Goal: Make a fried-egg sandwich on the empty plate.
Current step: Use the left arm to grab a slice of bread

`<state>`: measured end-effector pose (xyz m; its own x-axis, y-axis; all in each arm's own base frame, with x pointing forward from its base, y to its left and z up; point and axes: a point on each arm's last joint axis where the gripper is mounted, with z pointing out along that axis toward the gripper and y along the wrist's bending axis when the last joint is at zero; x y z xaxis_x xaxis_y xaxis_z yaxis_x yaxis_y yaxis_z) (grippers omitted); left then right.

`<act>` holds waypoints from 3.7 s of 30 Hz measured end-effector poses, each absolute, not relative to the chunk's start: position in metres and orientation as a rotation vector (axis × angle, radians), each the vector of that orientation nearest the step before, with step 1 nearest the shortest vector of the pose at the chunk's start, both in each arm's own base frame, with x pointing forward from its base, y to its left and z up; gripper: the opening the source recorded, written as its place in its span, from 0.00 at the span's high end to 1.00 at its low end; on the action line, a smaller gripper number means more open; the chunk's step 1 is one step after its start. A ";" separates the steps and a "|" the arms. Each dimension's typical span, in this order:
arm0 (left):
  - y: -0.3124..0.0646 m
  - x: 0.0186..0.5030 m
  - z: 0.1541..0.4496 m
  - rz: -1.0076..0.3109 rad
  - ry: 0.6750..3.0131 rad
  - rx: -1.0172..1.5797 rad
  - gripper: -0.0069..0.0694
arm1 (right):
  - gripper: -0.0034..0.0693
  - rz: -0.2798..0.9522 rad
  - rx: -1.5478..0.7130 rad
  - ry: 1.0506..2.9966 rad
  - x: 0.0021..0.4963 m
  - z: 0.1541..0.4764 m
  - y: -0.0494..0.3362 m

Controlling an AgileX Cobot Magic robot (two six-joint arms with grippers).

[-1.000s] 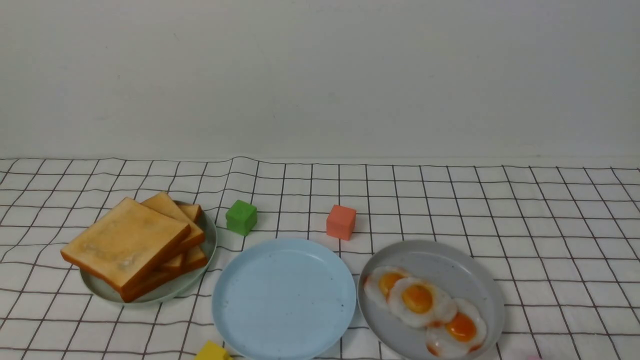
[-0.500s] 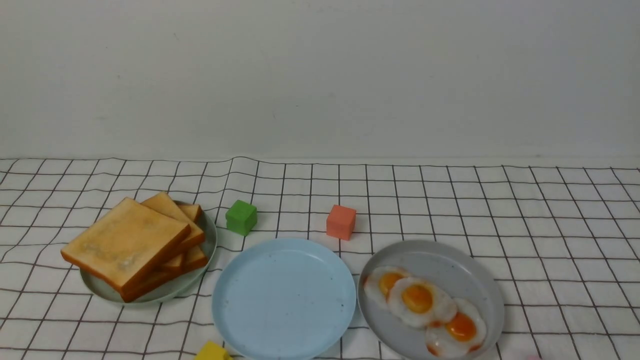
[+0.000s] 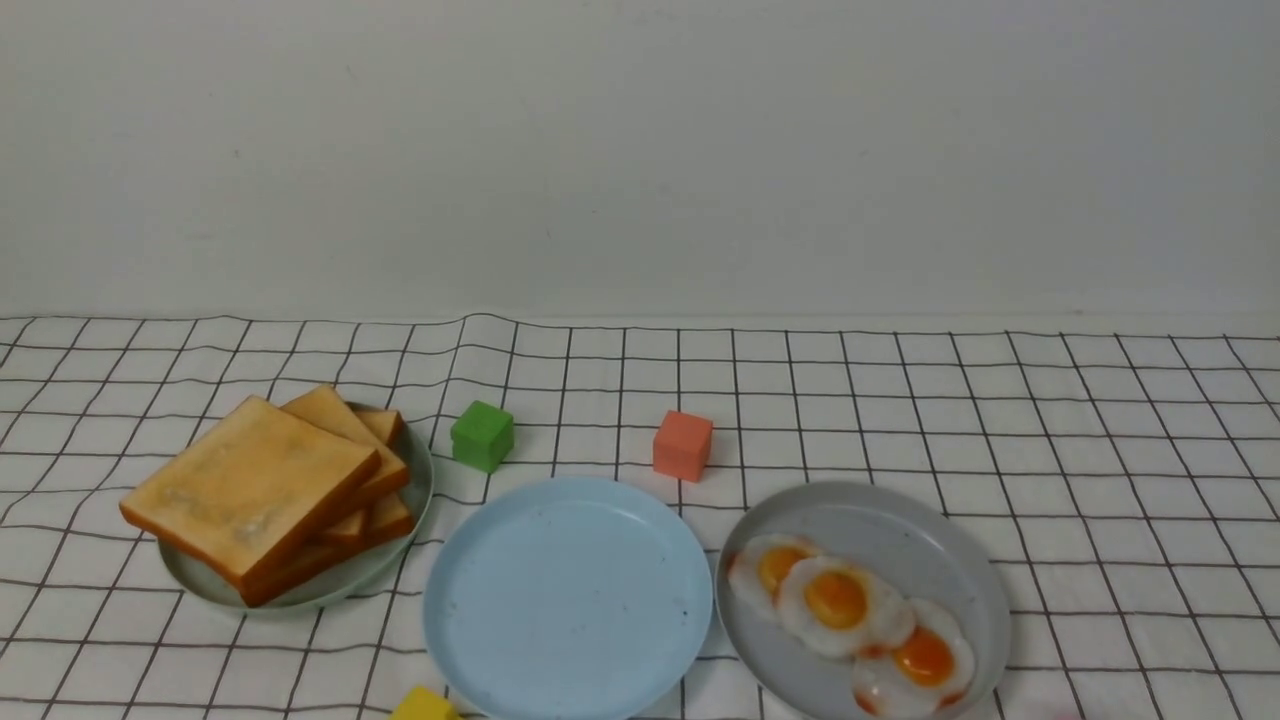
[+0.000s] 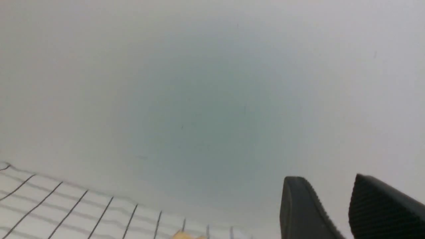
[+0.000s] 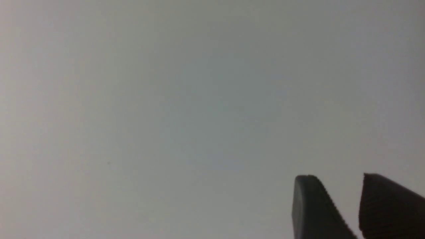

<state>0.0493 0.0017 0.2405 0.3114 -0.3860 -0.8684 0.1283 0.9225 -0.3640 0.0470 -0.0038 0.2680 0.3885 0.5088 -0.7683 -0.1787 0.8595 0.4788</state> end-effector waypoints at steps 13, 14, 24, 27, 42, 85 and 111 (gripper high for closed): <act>-0.007 0.067 0.425 -0.433 1.374 -0.237 0.60 | 0.62 0.206 0.362 1.317 0.067 0.459 -0.013; -0.010 0.083 0.421 -0.487 1.520 -0.297 0.60 | 0.62 0.155 0.409 1.434 0.084 0.456 -0.016; -0.020 0.180 0.336 -0.533 2.280 -0.732 0.60 | 0.62 0.218 0.291 2.315 0.188 0.366 0.014; -0.021 0.191 0.322 -0.523 2.359 -0.784 0.60 | 0.62 0.349 0.134 2.411 0.202 0.353 0.037; 0.035 0.233 0.282 -0.459 2.373 -1.050 0.60 | 0.62 0.803 -0.693 2.392 0.221 0.317 0.130; 0.072 0.315 0.181 -0.478 2.306 -1.006 0.37 | 0.62 0.879 -0.763 2.443 0.212 0.316 0.132; 0.053 0.309 0.259 -0.532 2.260 -0.446 0.87 | 0.62 0.906 -0.800 2.472 0.208 0.314 0.132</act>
<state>0.3092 0.0535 0.2588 -0.6516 -0.4664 -0.5982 -0.1507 0.8525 -0.5006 0.2076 0.1323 0.3145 -0.7623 -0.3779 -0.5255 -0.6279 0.6287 0.4587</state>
